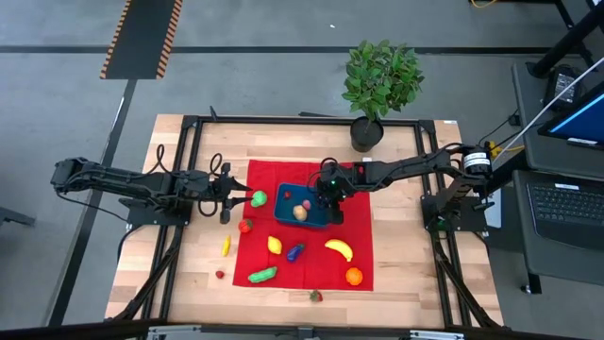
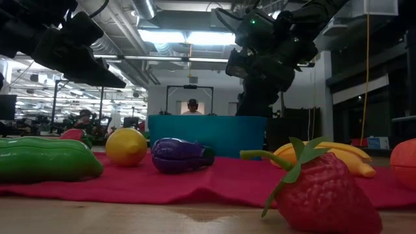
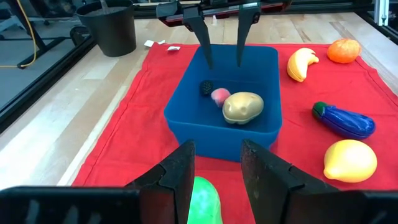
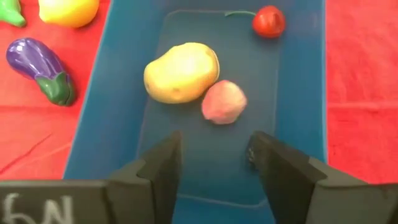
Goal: Pick and placing Produce into tupperware
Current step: Put the green pear into the blue bin
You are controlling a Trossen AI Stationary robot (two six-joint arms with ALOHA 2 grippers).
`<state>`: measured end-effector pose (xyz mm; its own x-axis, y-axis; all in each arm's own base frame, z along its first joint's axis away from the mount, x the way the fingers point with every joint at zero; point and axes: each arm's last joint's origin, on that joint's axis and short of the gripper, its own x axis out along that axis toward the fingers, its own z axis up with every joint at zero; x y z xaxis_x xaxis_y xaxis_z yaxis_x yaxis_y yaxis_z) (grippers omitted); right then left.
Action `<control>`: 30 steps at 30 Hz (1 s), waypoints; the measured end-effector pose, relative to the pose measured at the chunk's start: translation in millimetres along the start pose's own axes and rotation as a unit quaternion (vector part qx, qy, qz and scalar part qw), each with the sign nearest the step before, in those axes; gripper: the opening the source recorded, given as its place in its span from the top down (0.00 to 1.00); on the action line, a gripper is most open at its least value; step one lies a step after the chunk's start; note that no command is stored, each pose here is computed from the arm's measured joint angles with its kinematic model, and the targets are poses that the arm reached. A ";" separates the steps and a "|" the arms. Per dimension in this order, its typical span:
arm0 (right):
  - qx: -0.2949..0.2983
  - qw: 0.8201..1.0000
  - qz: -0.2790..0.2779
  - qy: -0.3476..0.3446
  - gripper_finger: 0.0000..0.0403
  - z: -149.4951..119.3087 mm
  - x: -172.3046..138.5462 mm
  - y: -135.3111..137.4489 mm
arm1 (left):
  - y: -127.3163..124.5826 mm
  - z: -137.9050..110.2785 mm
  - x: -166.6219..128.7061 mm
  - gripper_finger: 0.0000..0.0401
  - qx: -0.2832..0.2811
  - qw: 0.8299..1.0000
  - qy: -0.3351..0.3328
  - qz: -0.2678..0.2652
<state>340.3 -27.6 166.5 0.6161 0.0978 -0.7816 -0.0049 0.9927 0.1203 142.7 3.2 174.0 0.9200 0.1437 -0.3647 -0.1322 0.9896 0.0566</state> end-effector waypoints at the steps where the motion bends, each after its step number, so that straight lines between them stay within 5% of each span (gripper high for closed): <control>1: -0.001 1.000 0.000 0.000 0.49 0.0 0.0 0.0 | 0.0 0.0 0.0 0.70 0.000 1.000 0.000 0.000; 18: -0.017 1.000 0.001 -0.018 0.50 4.4 -6.6 1.2 | 0.0 0.0 0.0 0.70 0.000 1.000 0.000 0.000; 30: -0.090 0.990 -0.001 -0.109 0.53 17.6 -58.7 13.7 | 0.7 1.3 -0.1 0.67 -0.029 0.999 -0.007 0.012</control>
<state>317.9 -21.0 224.8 0.7715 0.0968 -0.6288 -0.1305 0.9914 -0.0075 143.0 3.9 175.3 0.9215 0.1669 -0.3508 -0.1744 0.9846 0.0105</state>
